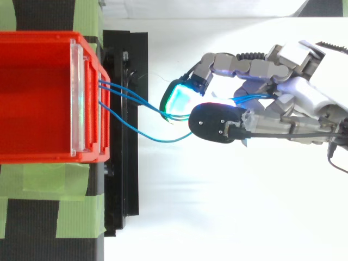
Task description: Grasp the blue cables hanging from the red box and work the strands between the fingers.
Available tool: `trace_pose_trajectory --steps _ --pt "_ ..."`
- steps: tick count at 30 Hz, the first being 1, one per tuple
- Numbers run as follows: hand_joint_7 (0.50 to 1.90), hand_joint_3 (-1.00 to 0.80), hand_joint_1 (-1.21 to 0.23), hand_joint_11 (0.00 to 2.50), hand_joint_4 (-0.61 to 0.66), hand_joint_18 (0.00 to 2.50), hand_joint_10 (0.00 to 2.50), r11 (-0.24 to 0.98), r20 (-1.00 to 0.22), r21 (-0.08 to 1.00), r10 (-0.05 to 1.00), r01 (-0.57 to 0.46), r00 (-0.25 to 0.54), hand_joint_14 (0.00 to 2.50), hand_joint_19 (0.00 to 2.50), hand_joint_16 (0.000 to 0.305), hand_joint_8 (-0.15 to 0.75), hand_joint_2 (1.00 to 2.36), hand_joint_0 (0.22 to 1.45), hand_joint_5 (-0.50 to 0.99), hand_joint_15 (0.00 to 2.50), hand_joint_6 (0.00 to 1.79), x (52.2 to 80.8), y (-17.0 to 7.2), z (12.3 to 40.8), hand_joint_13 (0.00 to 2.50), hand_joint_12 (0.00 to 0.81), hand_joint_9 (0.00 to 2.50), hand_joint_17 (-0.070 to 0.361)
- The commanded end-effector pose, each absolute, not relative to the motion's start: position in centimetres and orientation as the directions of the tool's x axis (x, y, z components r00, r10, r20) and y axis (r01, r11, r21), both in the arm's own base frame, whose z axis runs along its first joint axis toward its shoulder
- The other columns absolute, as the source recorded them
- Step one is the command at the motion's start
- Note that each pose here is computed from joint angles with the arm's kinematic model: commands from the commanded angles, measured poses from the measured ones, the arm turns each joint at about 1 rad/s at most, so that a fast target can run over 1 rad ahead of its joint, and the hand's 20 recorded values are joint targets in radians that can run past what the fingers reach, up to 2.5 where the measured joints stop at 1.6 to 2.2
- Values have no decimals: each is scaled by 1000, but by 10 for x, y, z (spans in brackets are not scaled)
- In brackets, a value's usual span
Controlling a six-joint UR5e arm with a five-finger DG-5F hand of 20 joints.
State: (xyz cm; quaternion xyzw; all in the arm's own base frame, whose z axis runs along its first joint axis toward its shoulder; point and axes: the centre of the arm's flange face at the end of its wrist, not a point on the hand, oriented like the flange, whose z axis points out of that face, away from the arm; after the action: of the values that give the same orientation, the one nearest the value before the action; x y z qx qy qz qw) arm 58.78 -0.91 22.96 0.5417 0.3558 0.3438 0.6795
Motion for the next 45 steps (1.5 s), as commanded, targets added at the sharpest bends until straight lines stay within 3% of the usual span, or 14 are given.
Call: trace_pose_trajectory --steps 1,3,5,8,10,13,17,23,25,31,34,37,41,45 --pt "1217 -163 -585 2500 337 2500 2500 176 -110 981 853 -83 511 2500 603 243 532 1002 765 648 1706 18 588 -9 230 1959 684 1780 182" --pt "1177 -393 -553 2500 331 2500 2500 177 -111 981 853 -82 510 2500 603 243 532 1015 789 620 1706 18 588 -9 230 1959 684 1780 182" --pt "1267 296 -670 2500 185 2500 2500 176 -110 981 853 -83 511 2500 603 243 532 1231 983 531 1706 14 588 -9 230 1959 684 1780 182" --pt "1398 379 -647 2500 138 2500 2500 177 -111 981 853 -82 510 2500 603 243 532 1251 1089 697 1706 14 588 -9 230 1959 684 1780 182" --pt "1297 57 -615 2500 238 2500 2500 177 -111 981 853 -82 510 2500 603 243 532 1556 831 722 1706 17 588 -9 230 1959 684 1780 182" --pt "1136 -276 -595 2500 382 2500 2500 178 -112 981 852 -81 511 2500 603 243 532 1007 751 650 1706 18 588 -9 230 1959 684 1780 182" --pt "1212 304 -698 2500 244 2500 2500 178 -112 981 852 -81 511 2500 603 243 532 1100 1054 581 1706 17 588 -9 230 1959 684 1780 182" --pt "1236 -46 -637 2500 328 2500 2500 177 -111 981 853 -82 510 2500 603 243 532 1515 758 679 1706 19 588 -9 230 1959 684 1780 182" --pt "1168 -163 -615 2500 402 2500 2500 177 -111 981 853 -82 510 2500 603 243 532 1002 789 662 1706 20 588 -9 230 1959 684 1780 182" --pt "1319 298 -660 2500 168 2500 2500 177 -111 981 853 -82 510 2500 603 243 532 1261 1049 680 1706 17 588 -9 230 1959 684 1780 182" --pt "1227 -38 -666 2500 332 2500 2500 177 -111 981 853 -82 510 2500 603 243 532 1430 769 654 1706 18 588 -9 230 1959 684 1780 182" --pt "1152 -518 -609 2500 307 2500 2500 177 -115 981 853 -75 509 2500 603 243 532 1014 791 570 1706 19 587 -9 229 1959 684 1780 182" --pt "1202 294 -715 2500 202 2500 2500 181 -122 981 852 -67 508 2500 603 243 532 1006 1076 538 1706 17 586 -10 228 1959 684 1780 182" --pt "1218 125 -686 2500 257 2500 2500 189 -139 981 854 -51 501 2500 603 243 532 1027 999 612 1706 18 585 -10 227 1959 684 1780 182"
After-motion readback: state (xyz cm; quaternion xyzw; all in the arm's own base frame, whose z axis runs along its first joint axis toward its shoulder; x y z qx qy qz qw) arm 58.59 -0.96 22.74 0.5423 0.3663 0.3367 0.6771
